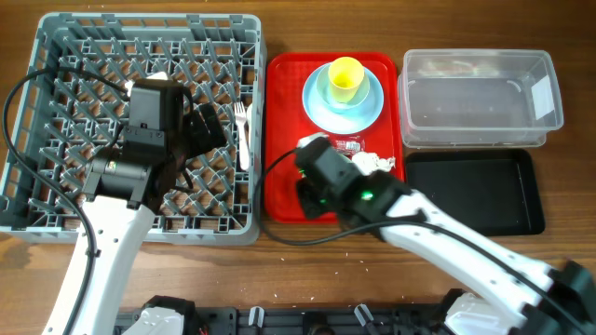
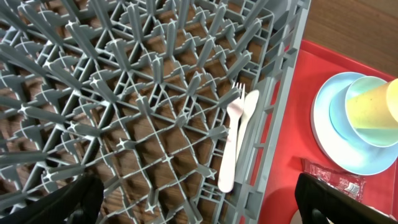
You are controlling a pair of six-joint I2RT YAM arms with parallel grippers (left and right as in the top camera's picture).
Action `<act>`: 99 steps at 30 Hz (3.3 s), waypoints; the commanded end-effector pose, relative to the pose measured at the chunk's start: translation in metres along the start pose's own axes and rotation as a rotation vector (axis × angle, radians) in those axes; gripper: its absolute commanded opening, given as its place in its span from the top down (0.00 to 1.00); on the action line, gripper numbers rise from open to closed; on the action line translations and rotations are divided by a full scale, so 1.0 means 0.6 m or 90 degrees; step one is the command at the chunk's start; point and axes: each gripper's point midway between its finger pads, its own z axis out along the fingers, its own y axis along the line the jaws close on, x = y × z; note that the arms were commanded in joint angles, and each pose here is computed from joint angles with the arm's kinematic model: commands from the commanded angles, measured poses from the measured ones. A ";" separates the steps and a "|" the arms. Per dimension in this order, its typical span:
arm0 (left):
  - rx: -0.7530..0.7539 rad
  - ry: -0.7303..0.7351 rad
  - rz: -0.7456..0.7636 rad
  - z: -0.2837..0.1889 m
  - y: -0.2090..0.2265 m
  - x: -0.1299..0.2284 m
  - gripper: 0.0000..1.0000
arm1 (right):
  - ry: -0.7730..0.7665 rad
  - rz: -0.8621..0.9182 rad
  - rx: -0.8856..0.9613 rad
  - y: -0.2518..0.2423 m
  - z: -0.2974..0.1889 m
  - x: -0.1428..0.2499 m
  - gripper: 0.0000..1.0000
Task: Sort waste into correct bins and load items into the dishwasher rack
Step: 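Reach the right gripper to the green bowl and grasp its rim, then carry the green bowl over the black tray and tip out the rice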
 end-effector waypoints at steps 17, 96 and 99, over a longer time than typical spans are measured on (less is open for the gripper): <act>0.001 0.000 -0.005 0.001 0.001 -0.002 0.00 | 0.112 -0.015 0.079 -0.025 0.111 0.071 0.86; 0.001 0.000 -0.005 0.001 0.001 -0.002 0.00 | -0.400 0.528 -0.359 -0.470 -0.254 0.100 0.96; 0.001 0.000 -0.005 0.001 0.001 -0.002 0.00 | -0.453 0.531 -0.369 -0.482 -0.276 0.096 0.96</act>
